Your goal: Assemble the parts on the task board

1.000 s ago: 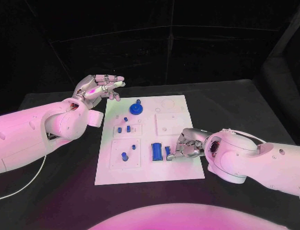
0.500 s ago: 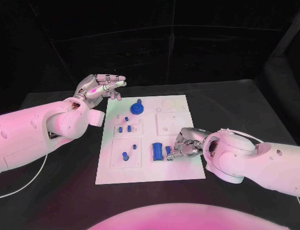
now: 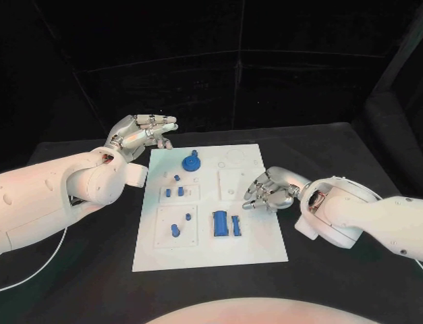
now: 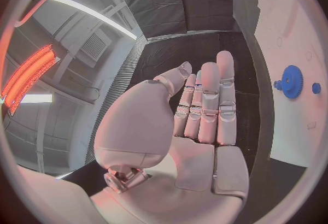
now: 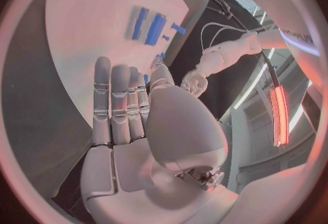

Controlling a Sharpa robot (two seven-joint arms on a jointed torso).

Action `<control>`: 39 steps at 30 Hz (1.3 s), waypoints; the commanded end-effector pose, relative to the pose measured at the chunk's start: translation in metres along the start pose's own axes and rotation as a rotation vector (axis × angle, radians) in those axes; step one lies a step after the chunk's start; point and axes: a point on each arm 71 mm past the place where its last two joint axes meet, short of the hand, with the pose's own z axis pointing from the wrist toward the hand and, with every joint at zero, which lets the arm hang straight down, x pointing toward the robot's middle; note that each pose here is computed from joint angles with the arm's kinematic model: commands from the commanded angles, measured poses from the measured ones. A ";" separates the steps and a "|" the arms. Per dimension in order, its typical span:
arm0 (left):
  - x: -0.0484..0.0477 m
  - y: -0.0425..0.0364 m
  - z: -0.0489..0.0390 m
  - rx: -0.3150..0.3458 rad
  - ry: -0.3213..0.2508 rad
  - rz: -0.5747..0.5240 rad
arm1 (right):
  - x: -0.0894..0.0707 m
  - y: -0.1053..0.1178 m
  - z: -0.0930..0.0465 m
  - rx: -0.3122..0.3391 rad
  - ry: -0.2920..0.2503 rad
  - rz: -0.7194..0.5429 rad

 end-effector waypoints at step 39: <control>-0.0257 0.0502 0.0259 -0.031 -0.254 -0.011 | -0.077 -0.017 0.114 -0.207 -0.340 0.682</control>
